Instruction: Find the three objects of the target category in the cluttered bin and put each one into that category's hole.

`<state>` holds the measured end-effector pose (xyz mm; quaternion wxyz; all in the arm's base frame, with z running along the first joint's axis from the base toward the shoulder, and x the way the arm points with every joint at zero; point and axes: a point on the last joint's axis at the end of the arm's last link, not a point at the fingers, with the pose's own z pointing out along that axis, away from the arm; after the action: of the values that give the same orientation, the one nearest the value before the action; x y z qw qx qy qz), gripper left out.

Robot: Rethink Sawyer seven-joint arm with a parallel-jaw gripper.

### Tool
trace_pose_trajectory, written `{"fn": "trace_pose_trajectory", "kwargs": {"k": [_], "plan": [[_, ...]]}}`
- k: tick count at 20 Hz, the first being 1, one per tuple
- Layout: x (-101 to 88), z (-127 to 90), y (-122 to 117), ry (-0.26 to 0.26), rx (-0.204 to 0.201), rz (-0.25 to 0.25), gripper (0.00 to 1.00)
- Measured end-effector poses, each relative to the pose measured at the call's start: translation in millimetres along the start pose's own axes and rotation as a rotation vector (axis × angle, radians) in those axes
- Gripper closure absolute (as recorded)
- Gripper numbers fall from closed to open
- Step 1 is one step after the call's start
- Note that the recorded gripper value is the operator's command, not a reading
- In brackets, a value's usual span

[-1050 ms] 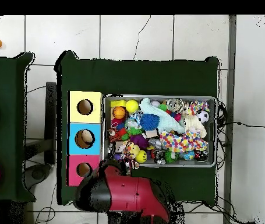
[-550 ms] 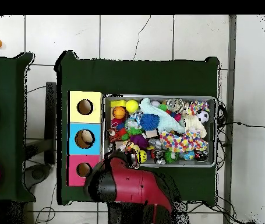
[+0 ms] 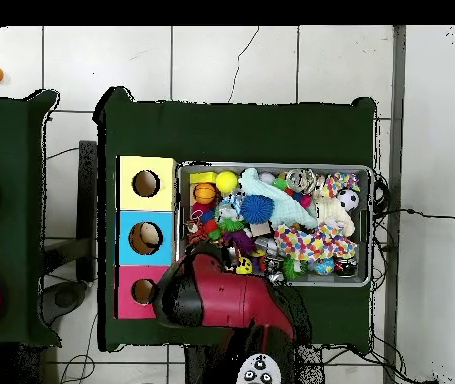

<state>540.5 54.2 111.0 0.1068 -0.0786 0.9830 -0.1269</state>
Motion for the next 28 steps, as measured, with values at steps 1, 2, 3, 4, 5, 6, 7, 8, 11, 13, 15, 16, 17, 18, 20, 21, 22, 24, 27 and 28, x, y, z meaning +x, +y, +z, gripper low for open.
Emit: {"fn": "trace_pose_trajectory", "kwargs": {"k": [1, 2, 3, 4, 5, 6, 7, 8, 11, 13, 15, 16, 17, 18, 20, 21, 22, 24, 27, 28], "plan": [[-1.8, 2, 0, -0.006, 0.002, -0.001, 0.0], [-3.6, 5, 0, -0.012, 0.004, -0.002, 0.0], [-5.3, 7, 0, -0.018, 0.006, -0.004, 0.0], [-6.6, 9, 0, -0.023, 0.007, -0.005, 0.0], [-7.9, 12, 0, -0.028, 0.009, -0.006, 0.0], [-9.0, 14, 0, -0.034, 0.01, -0.007, 0.0], [-10.2, 17, 0, -0.04, 0.012, -0.008, 0.0], [-11.3, 19, 0, -0.046, 0.013, -0.008, 0.0], [-15.7, 26, -2, -0.069, 0.02, -0.009, 0.0], [-18.6, 30, -3, -0.081, 0.023, -0.009, 0.0], [-21.8, 35, -6, -0.093, 0.028, -0.007, 0.0], [-23.0, 39, -7, -0.098, 0.03, -0.005, 0.0], [-23.4, 40, -8, -0.1, 0.03, -0.005, 0.0], [-23.6, 44, -9, -0.101, 0.031, 0.0, 0.0], [-21.8, 48, -9, -0.093, 0.03, 0.006, 0.0], [-20.7, 51, -9, -0.088, 0.029, 0.009, 0.0], [-19.1, 53, -7, -0.082, 0.027, 0.011, 0.0], [-14.4, 60, -2, -0.066, 0.024, 0.014, 0.0], [-9.7, 67, 5, -0.047, 0.019, 0.021, 0.0], [-8.3, 69, 7, -0.041, 0.017, 0.024, 0.0]]}}
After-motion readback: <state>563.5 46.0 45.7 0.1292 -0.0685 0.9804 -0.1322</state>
